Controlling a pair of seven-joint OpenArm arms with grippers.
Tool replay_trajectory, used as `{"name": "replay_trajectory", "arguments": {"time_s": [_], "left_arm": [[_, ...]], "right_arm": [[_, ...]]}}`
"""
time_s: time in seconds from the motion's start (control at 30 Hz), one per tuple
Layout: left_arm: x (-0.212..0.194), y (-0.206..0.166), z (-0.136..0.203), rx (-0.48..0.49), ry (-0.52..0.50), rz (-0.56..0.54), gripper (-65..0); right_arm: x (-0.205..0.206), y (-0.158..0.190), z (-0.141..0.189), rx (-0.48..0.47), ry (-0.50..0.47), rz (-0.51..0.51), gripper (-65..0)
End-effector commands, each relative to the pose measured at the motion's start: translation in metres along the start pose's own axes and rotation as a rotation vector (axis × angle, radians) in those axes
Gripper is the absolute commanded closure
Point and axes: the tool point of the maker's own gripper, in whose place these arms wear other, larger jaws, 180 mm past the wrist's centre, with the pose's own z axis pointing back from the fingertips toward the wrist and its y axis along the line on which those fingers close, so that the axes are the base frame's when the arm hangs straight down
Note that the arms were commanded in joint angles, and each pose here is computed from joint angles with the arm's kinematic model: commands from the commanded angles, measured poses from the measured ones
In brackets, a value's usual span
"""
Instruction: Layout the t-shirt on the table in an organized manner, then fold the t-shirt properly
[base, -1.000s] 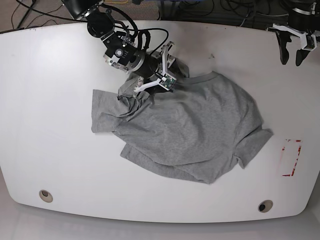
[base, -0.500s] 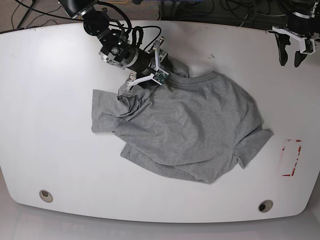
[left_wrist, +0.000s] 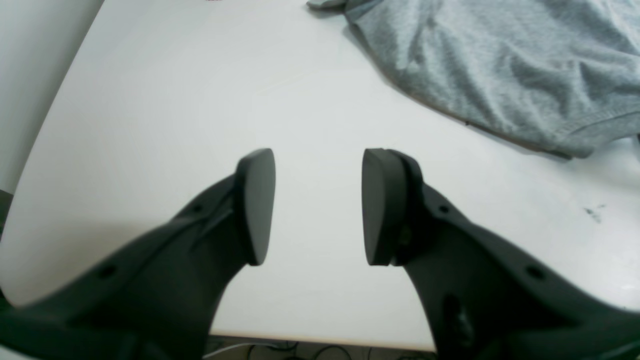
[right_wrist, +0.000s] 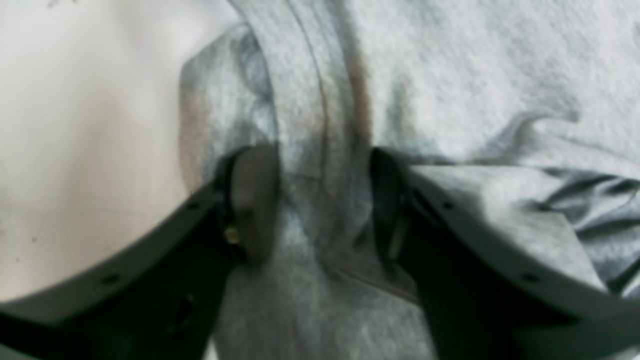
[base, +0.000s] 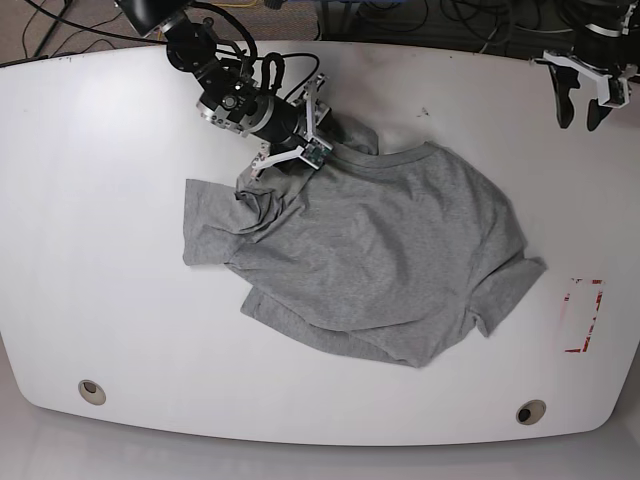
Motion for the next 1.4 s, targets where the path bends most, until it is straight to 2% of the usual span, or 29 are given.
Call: {"name": "replay_trajectory", "arguments": {"time_s": [0.0,0.13,0.17,0.3,0.6,0.7,1.03,1.37], "left_arm": [[0.011,0.001,0.002,-0.002,-0.039,-0.004,-26.9],[0.011,0.001,0.002,-0.004,-0.039,-0.004,-26.9],[0.011,0.001,0.002,-0.004,-0.039,-0.004,-26.9],[0.011,0.001,0.002,-0.004,-0.039,-0.004,-26.9],[0.009,-0.004,0.001,-0.017,-0.035,-0.001,-26.9],[0.004,-0.013,-0.001,-0.045,-0.012,0.004,-27.1],[-0.022,-0.049,-0.008,-0.147,0.109,0.025,-27.4],[-0.021,-0.086,-0.016,-0.267,0.111,0.02,-27.5]], "right_arm": [[0.012,-0.006,0.002,-0.013,-0.04,0.006,-17.3],[0.014,-0.008,0.003,-0.016,-0.045,0.01,-1.7],[0.014,-0.008,0.003,-0.016,-0.045,0.01,0.0],[0.016,-0.008,0.003,-0.017,-0.05,0.012,-1.1],[0.051,-0.006,0.017,-0.029,-0.143,0.046,0.0],[0.065,-0.009,0.025,-0.043,-0.182,0.058,0.0],[0.118,-0.056,0.051,-0.178,-0.324,0.07,0.0],[0.14,-0.065,0.069,-0.217,-0.394,0.082,0.0]]}}
